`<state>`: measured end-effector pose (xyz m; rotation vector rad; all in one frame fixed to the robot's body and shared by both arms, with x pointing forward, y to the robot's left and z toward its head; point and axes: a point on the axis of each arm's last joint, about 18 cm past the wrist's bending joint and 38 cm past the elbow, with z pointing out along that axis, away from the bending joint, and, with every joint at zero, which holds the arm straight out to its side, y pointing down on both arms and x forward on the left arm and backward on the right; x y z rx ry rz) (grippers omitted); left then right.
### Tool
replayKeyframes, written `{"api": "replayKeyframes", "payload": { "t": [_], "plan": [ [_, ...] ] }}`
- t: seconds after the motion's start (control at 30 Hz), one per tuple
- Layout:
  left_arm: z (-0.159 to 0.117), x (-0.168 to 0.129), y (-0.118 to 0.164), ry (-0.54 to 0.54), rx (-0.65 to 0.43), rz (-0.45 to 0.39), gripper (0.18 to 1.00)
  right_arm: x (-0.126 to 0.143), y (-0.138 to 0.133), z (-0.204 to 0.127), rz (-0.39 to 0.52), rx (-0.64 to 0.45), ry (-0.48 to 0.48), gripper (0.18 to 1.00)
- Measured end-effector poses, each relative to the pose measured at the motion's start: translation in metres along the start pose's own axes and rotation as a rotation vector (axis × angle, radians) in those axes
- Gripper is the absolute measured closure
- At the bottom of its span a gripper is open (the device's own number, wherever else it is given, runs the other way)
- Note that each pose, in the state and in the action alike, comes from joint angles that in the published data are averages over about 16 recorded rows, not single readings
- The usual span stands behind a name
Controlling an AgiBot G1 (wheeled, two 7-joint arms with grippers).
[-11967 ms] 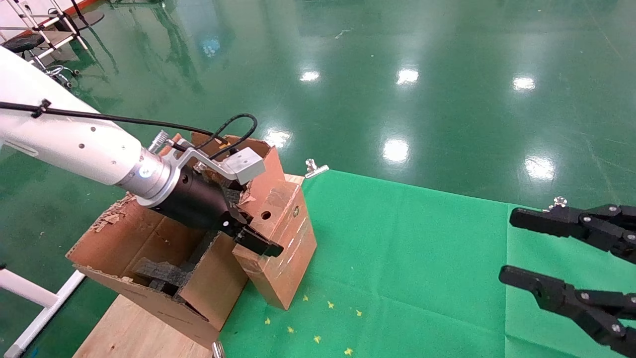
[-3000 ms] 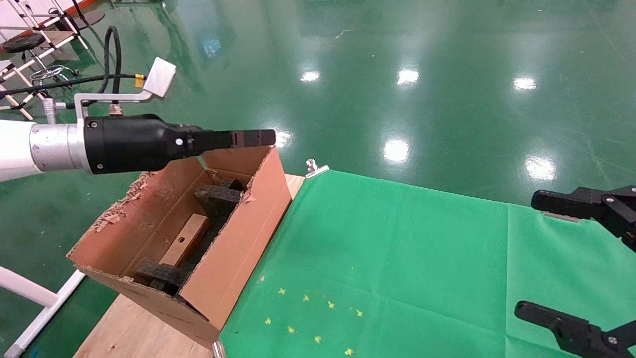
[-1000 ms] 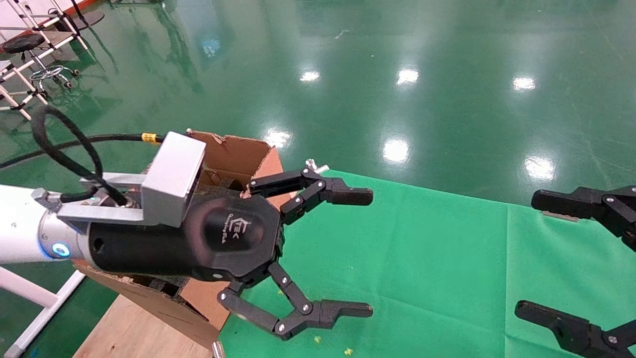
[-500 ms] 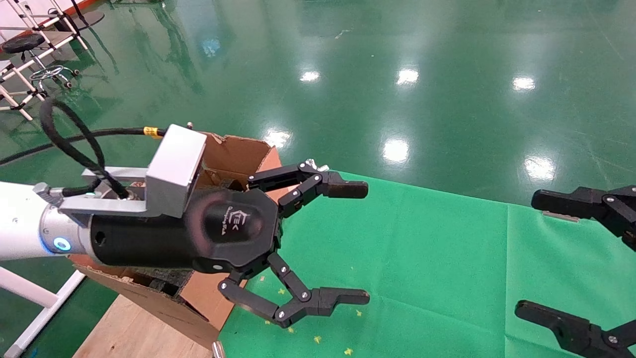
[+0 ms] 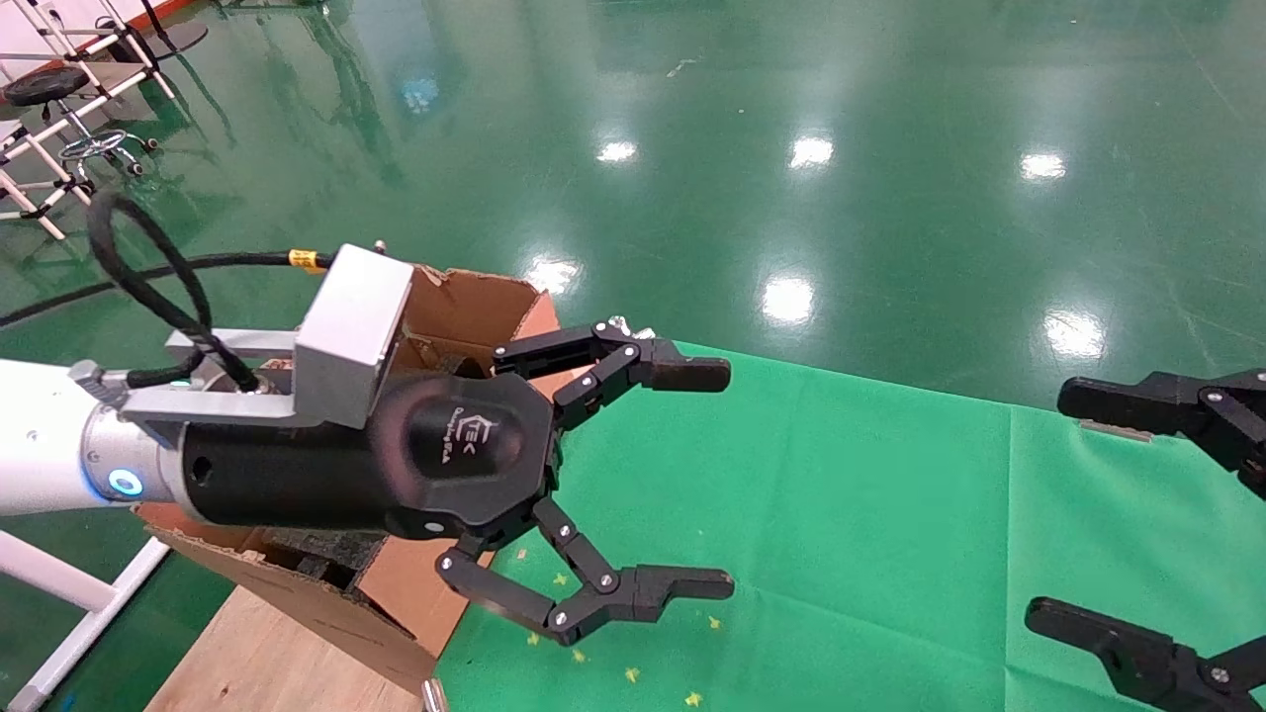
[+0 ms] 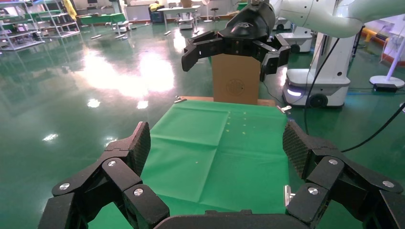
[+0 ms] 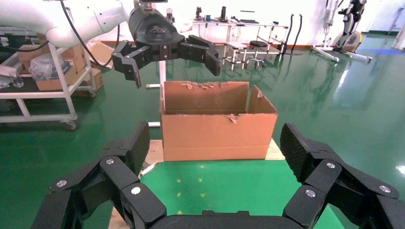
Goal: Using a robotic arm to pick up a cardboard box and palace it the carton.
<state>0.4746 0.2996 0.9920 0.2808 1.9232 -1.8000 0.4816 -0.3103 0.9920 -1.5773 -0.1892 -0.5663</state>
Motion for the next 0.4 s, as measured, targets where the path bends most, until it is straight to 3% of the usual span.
{"api": "replayKeyframes", "payload": {
  "t": [0.4],
  "plan": [
    [-0.0001,-0.0004,0.0002,-0.001,-0.001,-0.001,0.183,0.0000,0.0000,0.0000,0.000,0.000,0.000,0.178]
  ]
}}
